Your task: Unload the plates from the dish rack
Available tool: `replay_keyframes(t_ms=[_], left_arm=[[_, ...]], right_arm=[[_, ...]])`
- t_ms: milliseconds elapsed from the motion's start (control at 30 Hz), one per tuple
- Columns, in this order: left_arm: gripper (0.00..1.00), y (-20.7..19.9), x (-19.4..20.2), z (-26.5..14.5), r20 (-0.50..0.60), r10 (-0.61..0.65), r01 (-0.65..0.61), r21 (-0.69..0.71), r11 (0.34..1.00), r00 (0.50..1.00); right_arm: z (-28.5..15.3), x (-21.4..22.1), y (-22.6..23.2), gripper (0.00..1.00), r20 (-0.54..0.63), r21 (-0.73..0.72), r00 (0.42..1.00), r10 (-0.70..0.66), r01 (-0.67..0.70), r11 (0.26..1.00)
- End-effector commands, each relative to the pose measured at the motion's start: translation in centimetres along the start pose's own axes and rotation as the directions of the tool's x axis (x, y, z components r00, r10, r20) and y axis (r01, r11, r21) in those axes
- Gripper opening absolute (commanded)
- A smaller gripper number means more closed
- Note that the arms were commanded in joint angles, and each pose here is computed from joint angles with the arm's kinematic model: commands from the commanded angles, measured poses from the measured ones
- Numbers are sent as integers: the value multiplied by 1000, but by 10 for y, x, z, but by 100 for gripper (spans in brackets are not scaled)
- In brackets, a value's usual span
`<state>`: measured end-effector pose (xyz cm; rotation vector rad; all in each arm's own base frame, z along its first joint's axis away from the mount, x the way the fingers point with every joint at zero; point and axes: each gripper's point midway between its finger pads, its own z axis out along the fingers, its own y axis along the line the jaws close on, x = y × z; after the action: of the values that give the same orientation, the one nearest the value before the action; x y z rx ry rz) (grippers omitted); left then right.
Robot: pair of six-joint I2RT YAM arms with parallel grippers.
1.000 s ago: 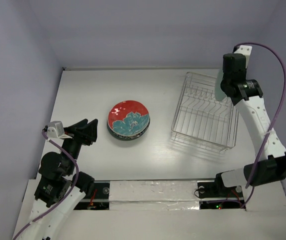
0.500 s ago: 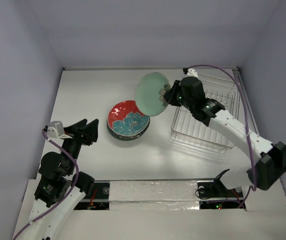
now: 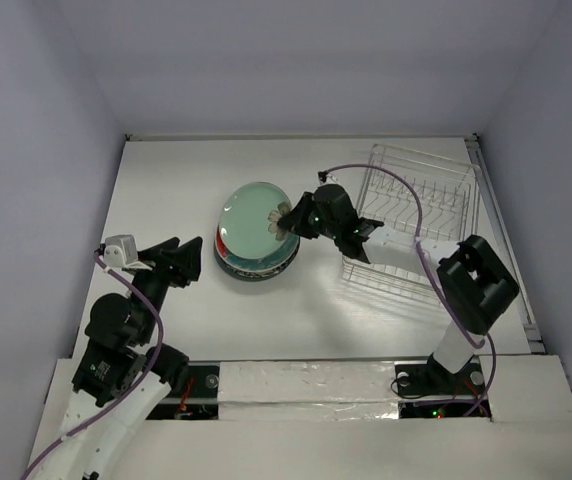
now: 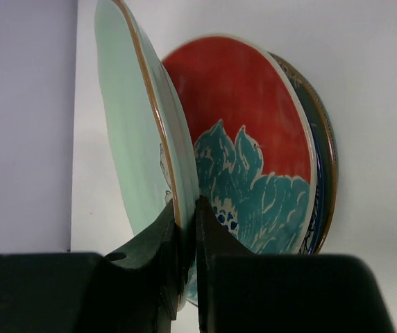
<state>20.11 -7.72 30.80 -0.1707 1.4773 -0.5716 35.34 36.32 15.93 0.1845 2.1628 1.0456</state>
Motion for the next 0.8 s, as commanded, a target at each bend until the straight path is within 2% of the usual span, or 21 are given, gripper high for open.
replay_keyframes(t_ms=[0,233,300,333,367,433,467,533,667,700,767], left_arm=[[55,-6,-8,2,20,-15,14,19,1000,1000],[55,-7,-9,1,25,-15,14,22,1000,1000],[55,-6,-7,2,20,-13,13,19,1000,1000],[55,-6,-8,2,20,-15,14,19,1000,1000],[55,-6,-8,2,21,-15,15,20,1000,1000],[55,-7,-9,1,24,-14,14,21,1000,1000],[55,-7,-10,1,28,-17,17,23,1000,999],[55,-7,-11,-1,32,-18,18,25,1000,999],[56,-8,-12,-2,38,-22,21,28,999,999],[56,-7,-12,-2,38,-21,19,28,999,999],[56,-8,-14,-3,45,-24,23,32,999,999]], right_arm=[[-8,-29,72,3,108,-271,991,82,-50,961],[2,-2,44,10,57,-202,995,86,-73,977],[3,5,34,17,38,-166,996,76,-69,984],[3,10,34,22,24,-159,998,66,-62,985],[3,11,32,33,19,-146,999,42,-39,989],[3,24,21,44,-22,-81,1000,5,-7,997],[4,20,19,57,-13,-59,999,-32,31,998],[-1,33,12,66,-55,-3,996,-74,74,997],[-9,27,-1,84,-40,112,985,-169,172,979],[-14,31,-8,86,-70,157,980,-188,197,968],[-22,23,-12,90,-51,214,971,-235,240,947]])
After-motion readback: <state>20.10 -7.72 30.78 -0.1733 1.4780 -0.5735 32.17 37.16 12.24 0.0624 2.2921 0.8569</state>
